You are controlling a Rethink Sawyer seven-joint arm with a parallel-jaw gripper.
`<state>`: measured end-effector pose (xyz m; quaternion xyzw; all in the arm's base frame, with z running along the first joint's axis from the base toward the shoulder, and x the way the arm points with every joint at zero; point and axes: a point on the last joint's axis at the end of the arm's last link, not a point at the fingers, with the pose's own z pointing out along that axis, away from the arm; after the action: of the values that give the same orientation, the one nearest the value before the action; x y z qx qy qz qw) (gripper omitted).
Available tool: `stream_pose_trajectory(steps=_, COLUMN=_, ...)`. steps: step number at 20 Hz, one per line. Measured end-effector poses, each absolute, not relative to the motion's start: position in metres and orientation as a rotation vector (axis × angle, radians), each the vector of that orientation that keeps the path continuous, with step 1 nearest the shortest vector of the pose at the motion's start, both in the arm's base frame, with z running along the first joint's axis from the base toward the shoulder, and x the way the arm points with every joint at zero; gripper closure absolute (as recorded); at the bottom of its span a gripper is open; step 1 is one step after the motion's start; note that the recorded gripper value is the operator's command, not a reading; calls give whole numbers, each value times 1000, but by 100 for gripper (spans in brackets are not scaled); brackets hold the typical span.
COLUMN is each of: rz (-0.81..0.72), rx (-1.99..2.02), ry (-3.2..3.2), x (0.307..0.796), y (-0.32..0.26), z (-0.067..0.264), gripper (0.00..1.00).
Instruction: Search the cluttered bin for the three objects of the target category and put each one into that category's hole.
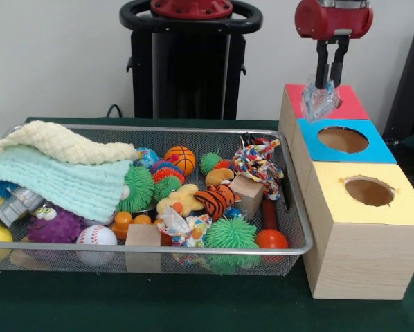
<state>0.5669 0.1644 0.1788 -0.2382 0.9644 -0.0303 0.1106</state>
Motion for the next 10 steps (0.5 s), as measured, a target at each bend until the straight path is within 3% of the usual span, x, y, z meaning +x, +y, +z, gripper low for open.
stream_pose_trajectory(steps=10, rz=-84, rx=-707, ry=2846, x=565, y=166, z=171, gripper=100)
